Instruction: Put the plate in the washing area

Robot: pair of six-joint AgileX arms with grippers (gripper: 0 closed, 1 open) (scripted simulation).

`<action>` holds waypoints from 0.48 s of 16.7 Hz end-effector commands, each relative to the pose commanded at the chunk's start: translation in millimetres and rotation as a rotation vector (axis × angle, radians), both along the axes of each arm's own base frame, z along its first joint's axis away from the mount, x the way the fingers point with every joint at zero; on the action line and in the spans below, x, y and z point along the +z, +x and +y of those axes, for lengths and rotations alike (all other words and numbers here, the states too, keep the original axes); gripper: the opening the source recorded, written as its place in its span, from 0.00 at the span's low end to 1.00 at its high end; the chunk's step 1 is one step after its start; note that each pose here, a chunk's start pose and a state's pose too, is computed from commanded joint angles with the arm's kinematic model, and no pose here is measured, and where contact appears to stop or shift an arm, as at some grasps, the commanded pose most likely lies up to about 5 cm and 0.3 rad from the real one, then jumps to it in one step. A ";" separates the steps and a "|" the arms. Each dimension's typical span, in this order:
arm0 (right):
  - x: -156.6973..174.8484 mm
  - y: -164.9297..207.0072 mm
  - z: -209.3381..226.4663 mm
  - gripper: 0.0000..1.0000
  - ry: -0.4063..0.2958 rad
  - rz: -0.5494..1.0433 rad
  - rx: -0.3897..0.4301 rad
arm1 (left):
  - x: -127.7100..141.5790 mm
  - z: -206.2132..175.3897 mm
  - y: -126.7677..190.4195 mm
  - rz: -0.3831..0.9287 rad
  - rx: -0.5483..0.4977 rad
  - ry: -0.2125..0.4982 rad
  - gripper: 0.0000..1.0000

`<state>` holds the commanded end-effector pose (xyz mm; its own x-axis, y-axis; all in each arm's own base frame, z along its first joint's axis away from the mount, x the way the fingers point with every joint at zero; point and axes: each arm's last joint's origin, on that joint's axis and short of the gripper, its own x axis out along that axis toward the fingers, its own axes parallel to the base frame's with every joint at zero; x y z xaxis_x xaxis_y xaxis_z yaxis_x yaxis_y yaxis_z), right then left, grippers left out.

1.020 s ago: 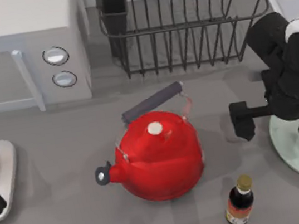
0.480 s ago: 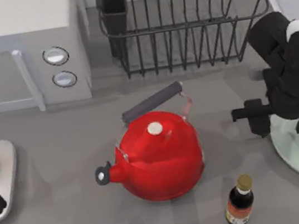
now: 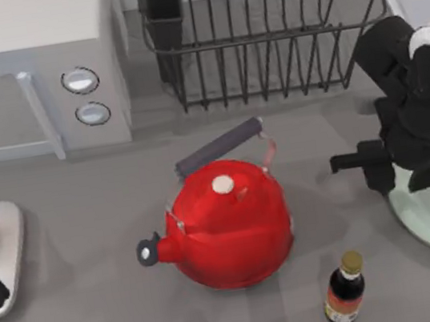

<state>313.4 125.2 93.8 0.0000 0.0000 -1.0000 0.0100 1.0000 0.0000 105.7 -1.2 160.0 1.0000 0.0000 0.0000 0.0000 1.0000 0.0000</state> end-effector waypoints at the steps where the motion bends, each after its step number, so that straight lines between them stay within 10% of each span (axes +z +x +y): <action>1: 0.0 0.0 0.0 0.00 0.000 0.000 0.000 | 0.0 0.0 0.0 0.000 0.000 0.000 1.00; 8: 33.9 11.2 0.5 0.00 0.029 -0.089 -0.010 | 0.0 0.0 0.0 0.000 0.000 0.000 1.00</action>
